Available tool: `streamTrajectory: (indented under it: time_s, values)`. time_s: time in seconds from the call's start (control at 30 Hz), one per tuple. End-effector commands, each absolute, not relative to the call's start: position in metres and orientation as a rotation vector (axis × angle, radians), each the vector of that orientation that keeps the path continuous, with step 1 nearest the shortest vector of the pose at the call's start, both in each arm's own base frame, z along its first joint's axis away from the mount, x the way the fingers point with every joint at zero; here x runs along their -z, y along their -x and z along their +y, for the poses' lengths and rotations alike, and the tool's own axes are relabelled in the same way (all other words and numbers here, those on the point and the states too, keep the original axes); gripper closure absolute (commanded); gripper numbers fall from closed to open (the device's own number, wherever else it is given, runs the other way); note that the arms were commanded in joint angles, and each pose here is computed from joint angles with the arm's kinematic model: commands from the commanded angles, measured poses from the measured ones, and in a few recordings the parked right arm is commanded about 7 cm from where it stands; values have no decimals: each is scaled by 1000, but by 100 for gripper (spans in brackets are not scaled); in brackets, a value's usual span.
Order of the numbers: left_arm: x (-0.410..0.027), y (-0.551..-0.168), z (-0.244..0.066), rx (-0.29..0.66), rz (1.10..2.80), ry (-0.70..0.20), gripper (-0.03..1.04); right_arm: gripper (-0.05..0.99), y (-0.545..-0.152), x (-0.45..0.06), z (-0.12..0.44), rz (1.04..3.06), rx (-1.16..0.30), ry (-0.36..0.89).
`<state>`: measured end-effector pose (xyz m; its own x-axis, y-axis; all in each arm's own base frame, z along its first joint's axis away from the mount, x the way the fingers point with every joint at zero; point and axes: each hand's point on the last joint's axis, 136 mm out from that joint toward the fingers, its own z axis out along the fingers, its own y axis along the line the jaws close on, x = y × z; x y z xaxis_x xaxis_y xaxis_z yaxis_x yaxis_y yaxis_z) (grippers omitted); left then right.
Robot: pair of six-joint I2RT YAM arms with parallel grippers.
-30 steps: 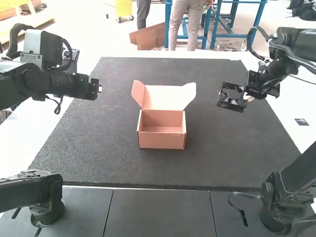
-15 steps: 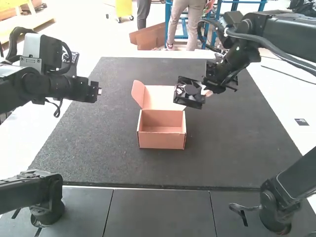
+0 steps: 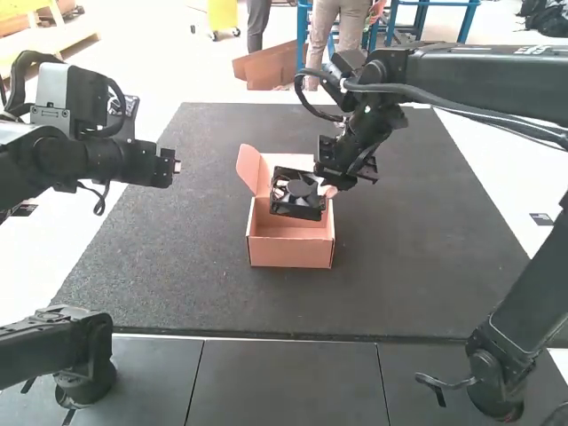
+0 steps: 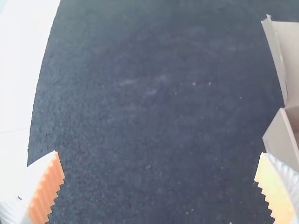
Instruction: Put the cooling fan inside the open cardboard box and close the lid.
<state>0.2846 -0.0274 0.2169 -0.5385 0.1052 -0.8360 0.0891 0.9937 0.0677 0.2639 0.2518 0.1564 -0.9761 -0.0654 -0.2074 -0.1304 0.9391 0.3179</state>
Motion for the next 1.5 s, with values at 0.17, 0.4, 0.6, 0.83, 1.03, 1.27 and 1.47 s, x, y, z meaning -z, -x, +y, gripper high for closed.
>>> streamTrajectory:
  time_s: [0.17,0.4,0.6,0.83,1.03,1.27,1.47]
  values:
    - [-223,-283,-29,-20,2112,-152,4,94,-295,-152,276,2870,-462,193]
    - [-226,-282,-29,-22,2109,-151,4,94,-316,-118,274,2886,-339,199]
    - [-227,-279,-27,-23,2107,-147,4,94,-325,-92,270,2908,-245,194]
    - [-230,-278,-27,-23,2099,-146,4,93,-328,-68,272,2942,-217,180]
    - [-234,-282,-28,-20,2076,-141,4,29,-339,-81,288,2938,-374,139]
    - [-235,-289,-29,-18,2067,-142,4,6,-363,-148,301,2852,-615,124]
    - [-230,-301,-32,-19,2082,-147,4,3,-387,-220,291,2676,-718,173]
